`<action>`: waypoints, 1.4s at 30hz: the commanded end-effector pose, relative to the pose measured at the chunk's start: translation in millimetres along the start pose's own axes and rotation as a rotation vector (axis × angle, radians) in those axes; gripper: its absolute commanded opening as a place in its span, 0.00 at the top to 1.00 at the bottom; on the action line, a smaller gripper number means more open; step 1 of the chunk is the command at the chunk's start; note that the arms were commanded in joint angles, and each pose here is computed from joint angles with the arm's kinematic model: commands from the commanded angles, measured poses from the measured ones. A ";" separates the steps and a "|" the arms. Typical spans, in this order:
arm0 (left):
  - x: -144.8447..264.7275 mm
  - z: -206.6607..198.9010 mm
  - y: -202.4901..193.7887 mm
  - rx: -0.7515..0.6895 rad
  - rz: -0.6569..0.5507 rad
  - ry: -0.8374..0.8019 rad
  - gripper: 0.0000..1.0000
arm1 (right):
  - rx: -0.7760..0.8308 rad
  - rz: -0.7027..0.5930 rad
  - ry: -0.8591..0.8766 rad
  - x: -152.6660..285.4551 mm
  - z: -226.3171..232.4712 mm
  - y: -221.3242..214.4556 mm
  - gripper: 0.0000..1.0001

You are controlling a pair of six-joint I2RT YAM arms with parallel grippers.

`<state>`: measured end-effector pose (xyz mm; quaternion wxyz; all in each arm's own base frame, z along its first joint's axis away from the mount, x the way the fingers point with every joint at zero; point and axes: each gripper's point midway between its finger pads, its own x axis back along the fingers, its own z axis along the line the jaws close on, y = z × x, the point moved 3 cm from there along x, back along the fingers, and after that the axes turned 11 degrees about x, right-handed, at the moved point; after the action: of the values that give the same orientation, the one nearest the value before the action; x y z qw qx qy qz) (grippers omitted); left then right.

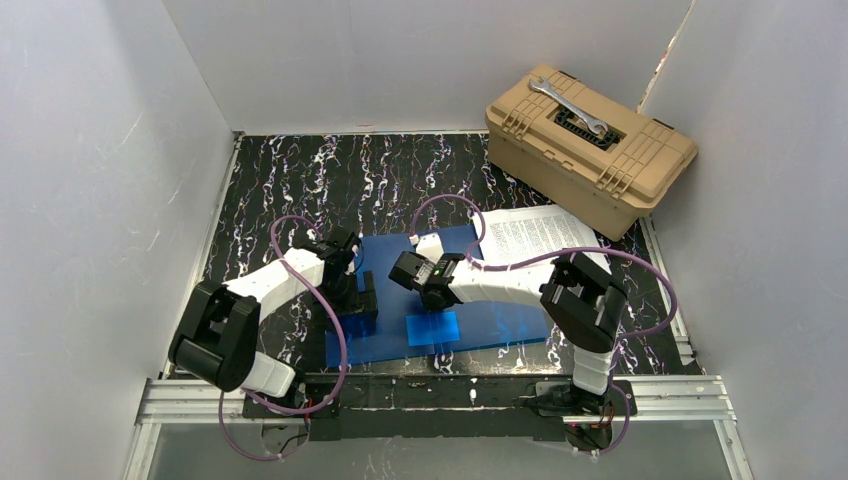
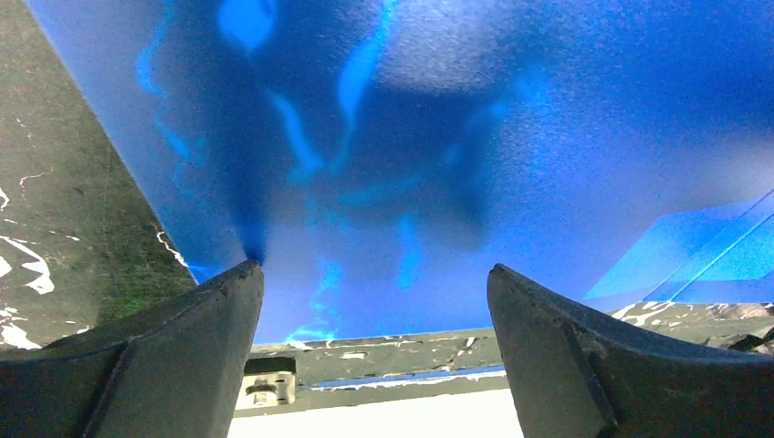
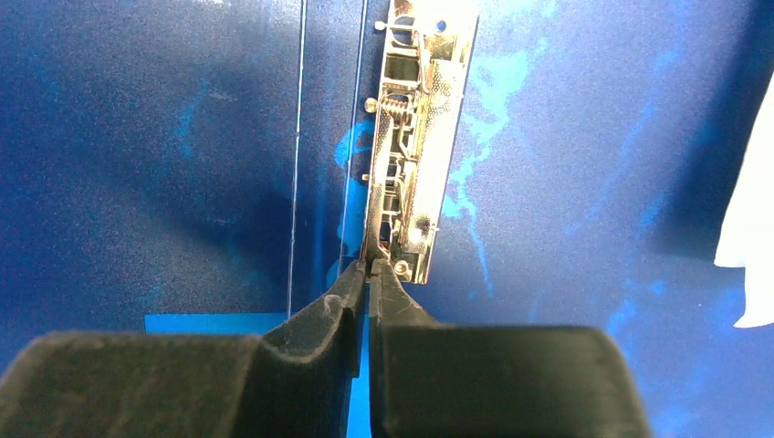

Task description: Put the files into the folder

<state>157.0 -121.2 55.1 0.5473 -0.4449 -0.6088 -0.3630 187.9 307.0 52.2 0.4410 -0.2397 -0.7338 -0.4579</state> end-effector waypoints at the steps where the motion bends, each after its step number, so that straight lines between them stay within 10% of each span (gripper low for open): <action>1: -1.9 8.9 -4.9 -0.001 0.008 0.043 0.09 | 0.072 0.130 -0.129 -9.3 -25.6 -34.6 0.88; 42: 36.6 -28.5 15.2 -0.042 -0.041 -0.040 0.07 | -0.046 -0.018 -0.007 27.0 -26.3 18.8 0.75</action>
<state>178.5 -132.3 79.7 0.5265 -0.4439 -0.6224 -0.3720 196.3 291.2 81.1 0.4271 -0.2574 -0.7352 -0.4592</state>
